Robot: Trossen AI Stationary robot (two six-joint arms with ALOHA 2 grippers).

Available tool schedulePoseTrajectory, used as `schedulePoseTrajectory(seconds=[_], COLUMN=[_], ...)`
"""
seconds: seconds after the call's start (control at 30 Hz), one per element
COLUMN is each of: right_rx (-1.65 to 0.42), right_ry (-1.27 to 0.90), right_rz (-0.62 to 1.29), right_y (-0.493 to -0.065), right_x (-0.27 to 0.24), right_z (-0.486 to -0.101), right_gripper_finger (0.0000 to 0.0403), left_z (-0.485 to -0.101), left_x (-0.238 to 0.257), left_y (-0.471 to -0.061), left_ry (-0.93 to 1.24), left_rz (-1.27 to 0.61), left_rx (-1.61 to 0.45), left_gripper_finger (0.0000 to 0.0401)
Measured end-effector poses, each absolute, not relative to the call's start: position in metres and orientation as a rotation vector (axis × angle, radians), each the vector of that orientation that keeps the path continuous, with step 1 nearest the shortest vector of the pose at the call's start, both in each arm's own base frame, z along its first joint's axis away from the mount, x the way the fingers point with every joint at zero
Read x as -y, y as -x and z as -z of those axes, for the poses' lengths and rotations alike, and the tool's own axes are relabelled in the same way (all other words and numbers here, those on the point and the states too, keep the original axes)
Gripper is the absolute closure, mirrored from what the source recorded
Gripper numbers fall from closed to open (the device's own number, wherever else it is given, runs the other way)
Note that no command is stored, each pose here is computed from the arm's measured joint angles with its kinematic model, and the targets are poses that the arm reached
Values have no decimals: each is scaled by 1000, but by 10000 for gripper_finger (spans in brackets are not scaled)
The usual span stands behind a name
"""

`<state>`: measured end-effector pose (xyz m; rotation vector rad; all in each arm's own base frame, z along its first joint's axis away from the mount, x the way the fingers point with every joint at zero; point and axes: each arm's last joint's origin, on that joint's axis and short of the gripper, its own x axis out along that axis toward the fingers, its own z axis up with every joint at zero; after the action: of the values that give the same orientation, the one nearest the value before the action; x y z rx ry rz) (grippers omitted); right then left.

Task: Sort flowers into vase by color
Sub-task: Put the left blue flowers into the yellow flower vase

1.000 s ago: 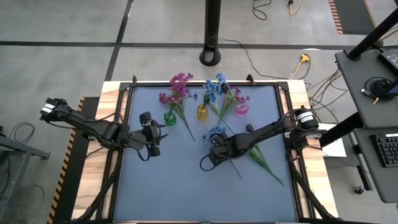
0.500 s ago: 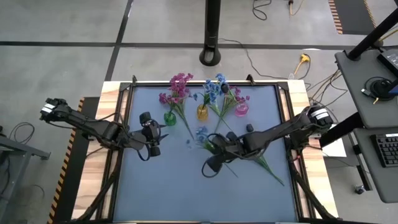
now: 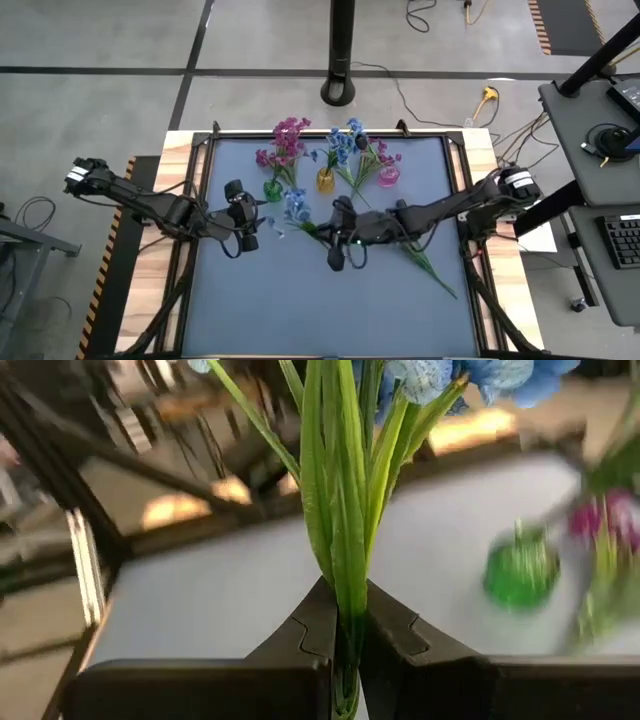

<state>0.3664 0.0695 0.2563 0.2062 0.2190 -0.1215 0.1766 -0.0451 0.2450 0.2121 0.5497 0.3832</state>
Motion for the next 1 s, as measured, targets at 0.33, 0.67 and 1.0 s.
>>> schedulePoseTrajectory(seconds=[0.33,0.67,1.0], right_rx=[168,317,308], right_ry=[-61,25,85], right_rz=[197,335,427], right_y=[-355,-340,-336], right_x=[-21,24,53], right_z=[-254,-250,-250], right_gripper_finger=[385,385,385], left_z=[-245,-246,-246], left_x=[45,44,43], left_y=[-177,-177,-176], left_ry=[-204,-218,-228], left_rz=[-390,-425,-442], left_rx=[-544,-534,-531], left_gripper_finger=[241,241,241])
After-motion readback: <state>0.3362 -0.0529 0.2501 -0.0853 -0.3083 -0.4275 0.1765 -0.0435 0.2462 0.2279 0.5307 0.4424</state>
